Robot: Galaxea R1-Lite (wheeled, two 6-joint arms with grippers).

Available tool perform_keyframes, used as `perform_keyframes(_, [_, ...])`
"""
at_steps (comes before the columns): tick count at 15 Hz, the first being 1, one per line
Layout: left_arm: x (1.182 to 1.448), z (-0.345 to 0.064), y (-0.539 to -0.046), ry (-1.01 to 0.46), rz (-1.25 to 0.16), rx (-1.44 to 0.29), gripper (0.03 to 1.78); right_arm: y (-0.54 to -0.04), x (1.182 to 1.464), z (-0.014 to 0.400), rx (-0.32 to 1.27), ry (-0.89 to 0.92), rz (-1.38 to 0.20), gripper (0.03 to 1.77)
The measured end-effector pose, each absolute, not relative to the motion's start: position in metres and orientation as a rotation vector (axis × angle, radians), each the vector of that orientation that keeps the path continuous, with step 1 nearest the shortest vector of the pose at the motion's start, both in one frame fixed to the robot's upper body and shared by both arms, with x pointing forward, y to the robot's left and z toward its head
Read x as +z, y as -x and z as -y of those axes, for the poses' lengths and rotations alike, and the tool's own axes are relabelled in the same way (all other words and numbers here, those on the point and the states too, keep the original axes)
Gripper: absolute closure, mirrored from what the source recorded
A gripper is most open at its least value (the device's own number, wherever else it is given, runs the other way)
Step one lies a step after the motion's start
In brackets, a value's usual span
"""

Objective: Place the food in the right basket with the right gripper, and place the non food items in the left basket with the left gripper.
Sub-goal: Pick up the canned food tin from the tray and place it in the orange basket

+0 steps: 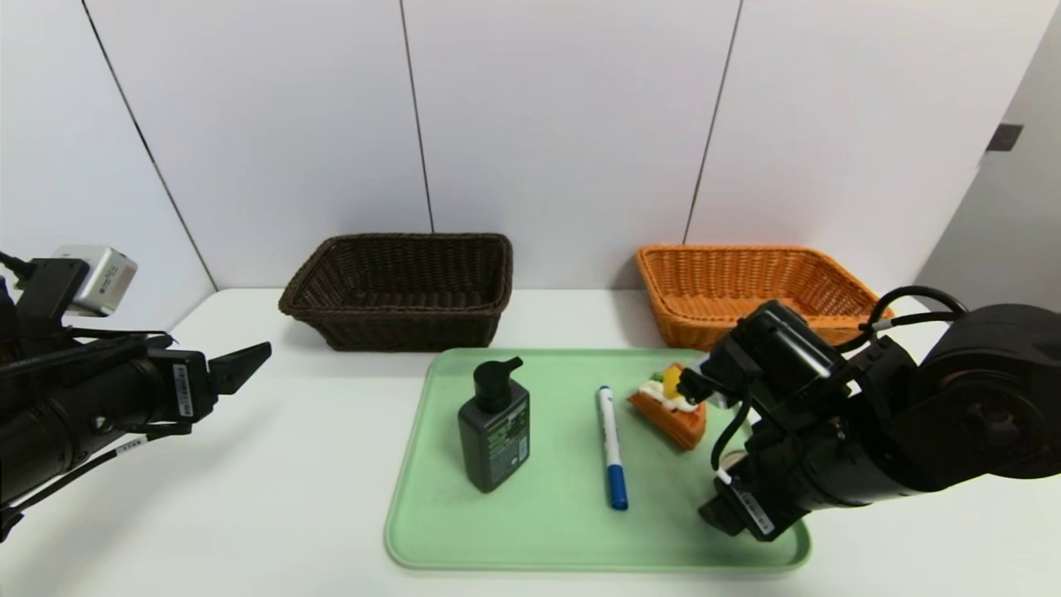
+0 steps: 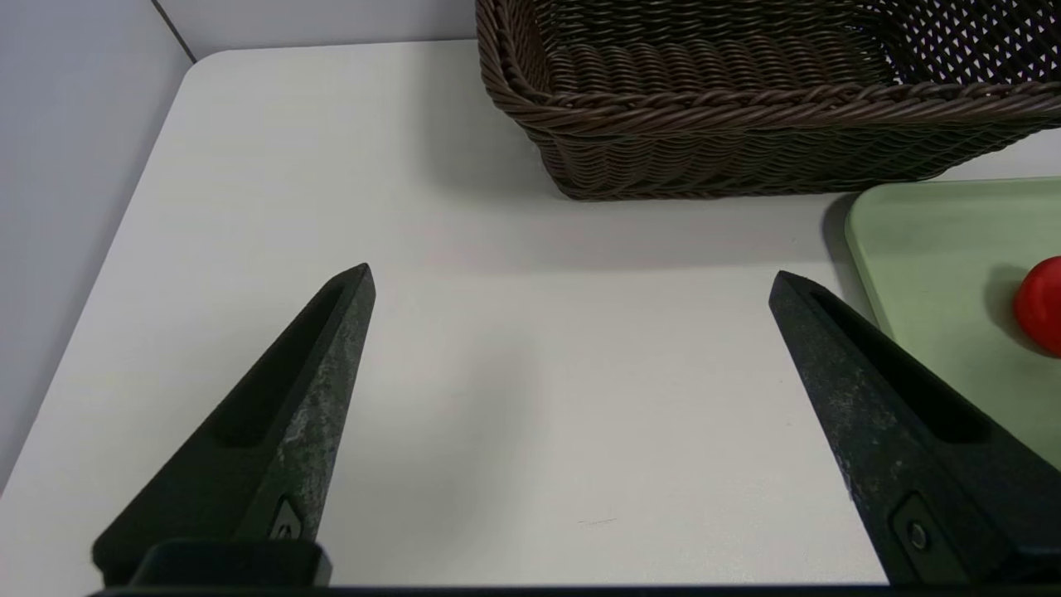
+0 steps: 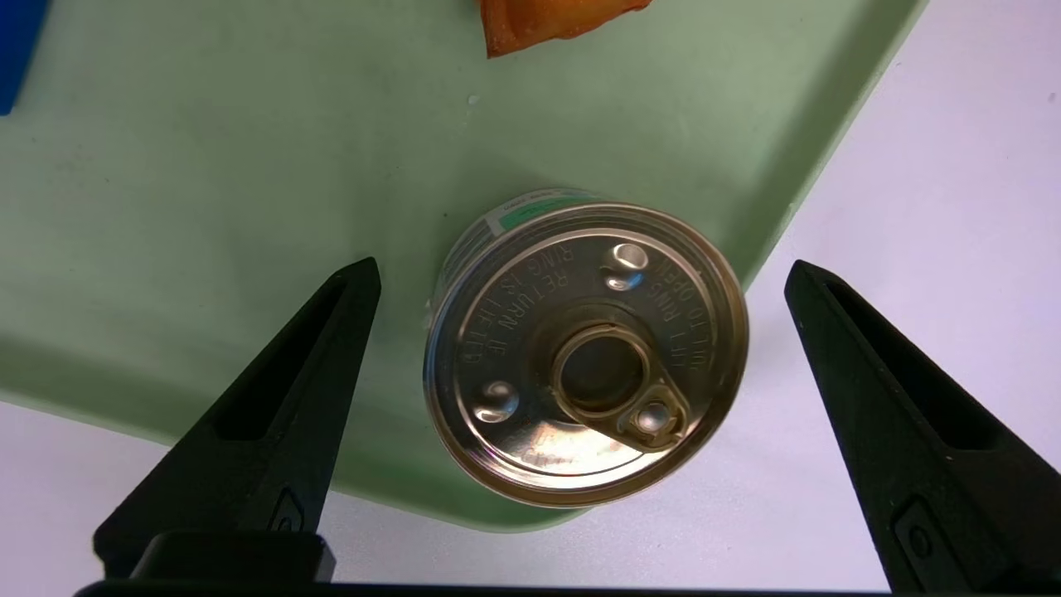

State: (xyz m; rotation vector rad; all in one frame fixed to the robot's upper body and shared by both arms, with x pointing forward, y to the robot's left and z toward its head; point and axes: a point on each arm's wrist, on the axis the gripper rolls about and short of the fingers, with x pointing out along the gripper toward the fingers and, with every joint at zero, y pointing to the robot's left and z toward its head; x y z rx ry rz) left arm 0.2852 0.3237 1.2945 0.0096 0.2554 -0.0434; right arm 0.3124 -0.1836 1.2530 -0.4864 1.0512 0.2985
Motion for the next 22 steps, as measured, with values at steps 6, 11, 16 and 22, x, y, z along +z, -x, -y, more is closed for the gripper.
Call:
perform_keyframes(6, [1.292,-0.324,-0.287,-0.009,-0.267,-0.043,0.12,-0.309,1.247,0.184,0.305,0.496,-1.069,0.11])
perform_keyframes(11, [1.293,-0.324,-0.288,-0.010,-0.264,-0.043,0.12,-0.308,1.241,0.183,0.296,0.436,-1.101,0.11])
perform_keyframes(16, [1.292,-0.324,-0.287,-0.008,-0.265,-0.042,0.12,-0.310,1.239,0.182,0.296,0.446,-1.107,0.68])
perform_keyframes(22, [1.292,-0.324,-0.287,-0.003,-0.268,-0.041,0.12,-0.309,1.242,0.182,0.296,0.450,-1.098,0.69])
